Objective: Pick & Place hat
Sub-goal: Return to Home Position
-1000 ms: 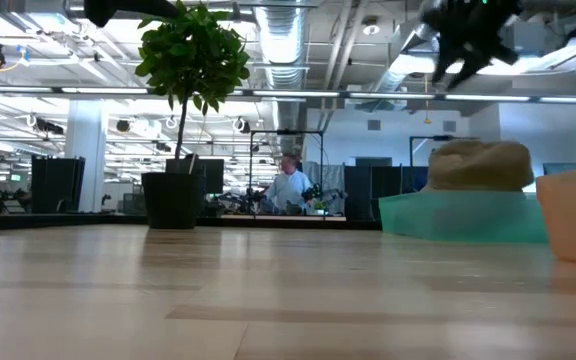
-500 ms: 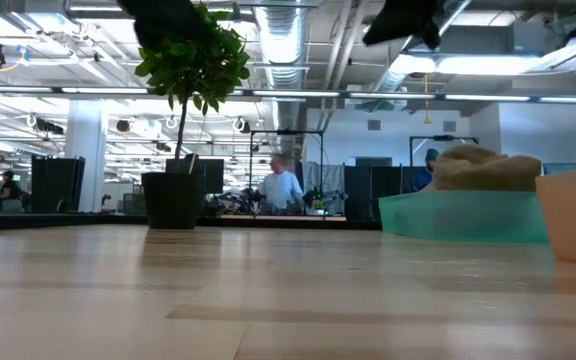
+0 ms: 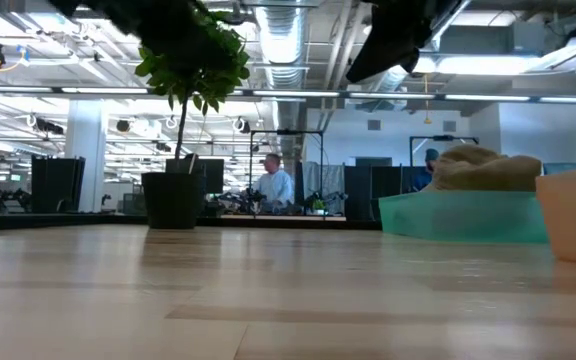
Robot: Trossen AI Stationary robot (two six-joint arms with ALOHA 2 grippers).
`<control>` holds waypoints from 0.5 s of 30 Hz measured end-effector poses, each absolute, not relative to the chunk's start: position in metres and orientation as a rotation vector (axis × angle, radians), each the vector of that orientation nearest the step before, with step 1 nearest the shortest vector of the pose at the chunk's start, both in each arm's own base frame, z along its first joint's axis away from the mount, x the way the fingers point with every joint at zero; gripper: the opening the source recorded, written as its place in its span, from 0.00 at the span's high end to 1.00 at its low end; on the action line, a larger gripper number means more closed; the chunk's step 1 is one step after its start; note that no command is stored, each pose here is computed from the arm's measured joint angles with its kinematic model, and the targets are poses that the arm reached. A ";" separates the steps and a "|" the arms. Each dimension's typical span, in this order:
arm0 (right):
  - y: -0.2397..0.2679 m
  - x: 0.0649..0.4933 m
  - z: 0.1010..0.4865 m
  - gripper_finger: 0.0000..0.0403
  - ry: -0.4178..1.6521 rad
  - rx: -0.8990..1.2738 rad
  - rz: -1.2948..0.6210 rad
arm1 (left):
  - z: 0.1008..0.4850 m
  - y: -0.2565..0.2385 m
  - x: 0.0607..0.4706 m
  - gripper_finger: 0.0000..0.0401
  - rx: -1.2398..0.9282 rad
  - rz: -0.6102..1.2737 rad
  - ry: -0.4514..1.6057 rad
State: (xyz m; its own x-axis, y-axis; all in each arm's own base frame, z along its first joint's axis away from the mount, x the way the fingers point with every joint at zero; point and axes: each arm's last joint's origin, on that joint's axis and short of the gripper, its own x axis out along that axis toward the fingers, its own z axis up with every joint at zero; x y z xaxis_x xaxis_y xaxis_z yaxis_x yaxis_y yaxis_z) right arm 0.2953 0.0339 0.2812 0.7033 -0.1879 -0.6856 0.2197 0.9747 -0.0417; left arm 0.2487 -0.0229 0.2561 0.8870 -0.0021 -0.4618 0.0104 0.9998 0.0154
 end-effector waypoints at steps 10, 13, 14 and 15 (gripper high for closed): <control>0.048 0.287 0.266 1.00 0.761 0.070 -0.211 | 0.237 -0.011 0.181 1.00 -0.008 0.069 0.297; 0.051 0.287 0.268 1.00 0.726 0.071 -0.212 | 0.230 -0.008 0.162 1.00 -0.013 0.088 0.246; 0.052 0.286 0.269 1.00 0.726 0.070 -0.210 | 0.228 -0.007 0.156 1.00 -0.015 0.090 0.230; 0.052 0.286 0.269 1.00 0.722 0.071 -0.210 | 0.224 -0.007 0.152 1.00 -0.017 0.092 0.219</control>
